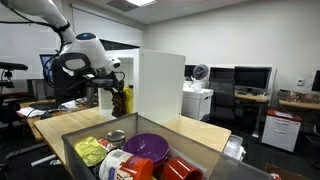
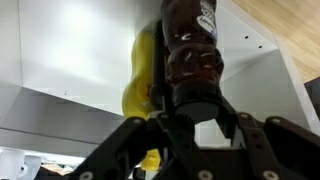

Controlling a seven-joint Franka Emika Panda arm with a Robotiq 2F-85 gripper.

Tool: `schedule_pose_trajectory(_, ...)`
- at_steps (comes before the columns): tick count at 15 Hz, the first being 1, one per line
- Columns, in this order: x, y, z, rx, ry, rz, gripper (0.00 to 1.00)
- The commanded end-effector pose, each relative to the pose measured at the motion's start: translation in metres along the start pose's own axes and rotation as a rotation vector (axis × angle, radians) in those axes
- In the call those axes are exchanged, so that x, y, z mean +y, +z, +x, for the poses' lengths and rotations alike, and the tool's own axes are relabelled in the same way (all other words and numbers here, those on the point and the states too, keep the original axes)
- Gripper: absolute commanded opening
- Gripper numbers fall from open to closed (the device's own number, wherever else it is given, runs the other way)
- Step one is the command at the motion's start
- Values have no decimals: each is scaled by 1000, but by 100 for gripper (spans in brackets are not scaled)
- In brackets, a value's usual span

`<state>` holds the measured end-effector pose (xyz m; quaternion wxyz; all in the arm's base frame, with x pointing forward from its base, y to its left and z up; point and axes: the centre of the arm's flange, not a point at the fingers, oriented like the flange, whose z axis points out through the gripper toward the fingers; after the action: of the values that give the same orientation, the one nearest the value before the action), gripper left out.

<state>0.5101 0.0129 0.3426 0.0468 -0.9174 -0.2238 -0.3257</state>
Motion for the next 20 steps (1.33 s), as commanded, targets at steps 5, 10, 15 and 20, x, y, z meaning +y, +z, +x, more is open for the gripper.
schedule_pose_trajectory(5, 12, 10, 2, 37, 39, 20, 96)
schedule_pose_trajectory(10, 13, 6, 7, 29, 70, 40, 100)
schedule_pose_trajectory(15, 12, -5, 13, -23, 115, 64, 100)
schedule_pose_trajectory(20, 10, -10, 17, -51, 138, 69, 100)
